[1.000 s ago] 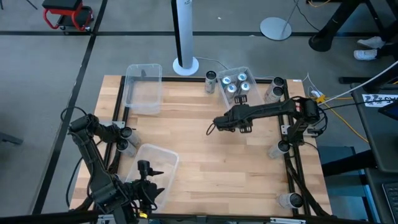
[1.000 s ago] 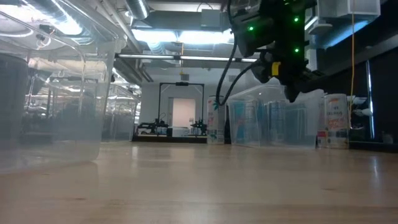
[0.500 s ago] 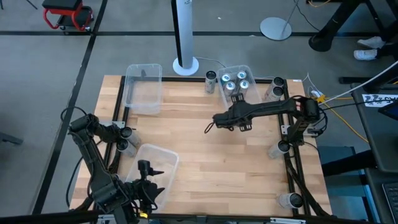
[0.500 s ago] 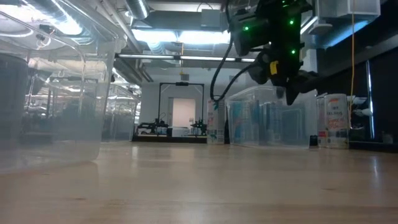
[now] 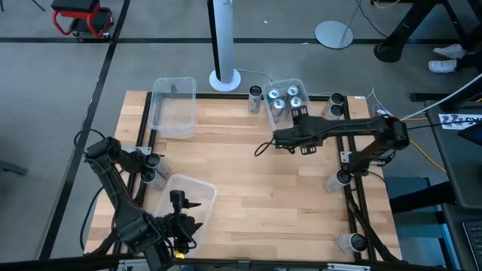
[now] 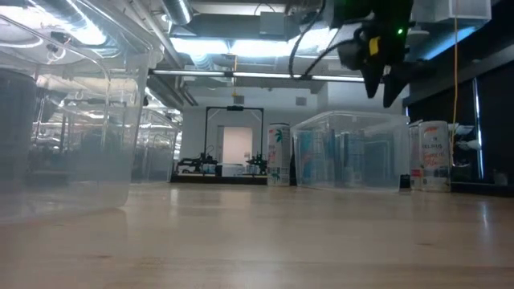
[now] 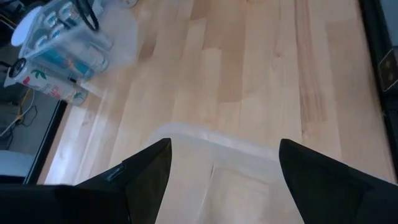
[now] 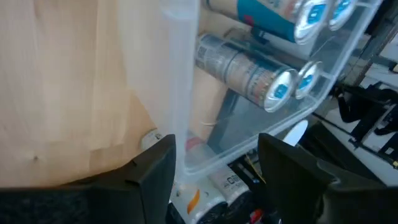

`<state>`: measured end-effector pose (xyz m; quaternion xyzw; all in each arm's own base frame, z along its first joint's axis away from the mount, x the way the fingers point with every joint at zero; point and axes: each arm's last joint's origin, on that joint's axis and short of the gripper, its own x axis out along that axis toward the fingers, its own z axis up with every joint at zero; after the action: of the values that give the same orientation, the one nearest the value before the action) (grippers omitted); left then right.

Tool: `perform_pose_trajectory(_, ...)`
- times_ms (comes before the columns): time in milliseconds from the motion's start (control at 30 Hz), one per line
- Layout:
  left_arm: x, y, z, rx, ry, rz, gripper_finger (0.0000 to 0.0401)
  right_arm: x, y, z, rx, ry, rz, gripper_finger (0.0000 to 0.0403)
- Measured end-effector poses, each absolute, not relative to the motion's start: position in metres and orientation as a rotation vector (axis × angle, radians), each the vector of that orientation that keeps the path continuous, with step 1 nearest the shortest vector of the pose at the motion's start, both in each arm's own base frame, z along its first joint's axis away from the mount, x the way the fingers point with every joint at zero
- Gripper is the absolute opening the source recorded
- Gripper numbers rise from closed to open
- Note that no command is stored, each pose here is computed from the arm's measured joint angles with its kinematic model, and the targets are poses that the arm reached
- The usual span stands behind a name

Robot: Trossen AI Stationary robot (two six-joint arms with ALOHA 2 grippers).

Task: Sort soda cans
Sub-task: Move the bottom left transparent bin to the top center of the table

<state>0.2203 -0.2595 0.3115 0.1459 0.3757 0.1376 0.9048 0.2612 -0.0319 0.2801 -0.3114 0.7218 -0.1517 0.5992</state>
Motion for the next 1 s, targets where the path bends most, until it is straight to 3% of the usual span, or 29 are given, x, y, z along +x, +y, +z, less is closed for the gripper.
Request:
perform_pose_trajectory(367,0.22,-0.266,0.308,0.147,1.038,0.054,0.0285,0.235,0.008,0.319,-0.801,1.394,-0.293,0.0225)
perform_pose_trajectory(567,0.204,-0.293,0.311,0.033,1.046,-0.127,0.0285,0.227,0.033,0.327,-0.833,1.286,-0.235,0.0225)
perform_pose_trajectory(833,0.173,-0.312,0.307,-0.052,1.086,-0.11,0.0285,0.222,0.059,0.327,-0.834,1.223,-0.194,0.0225)
perform_pose_trajectory(1000,0.172,-0.311,0.278,0.0,1.129,-0.05,0.0285,0.22,0.077,0.326,-0.84,1.169,-0.166,0.0225)
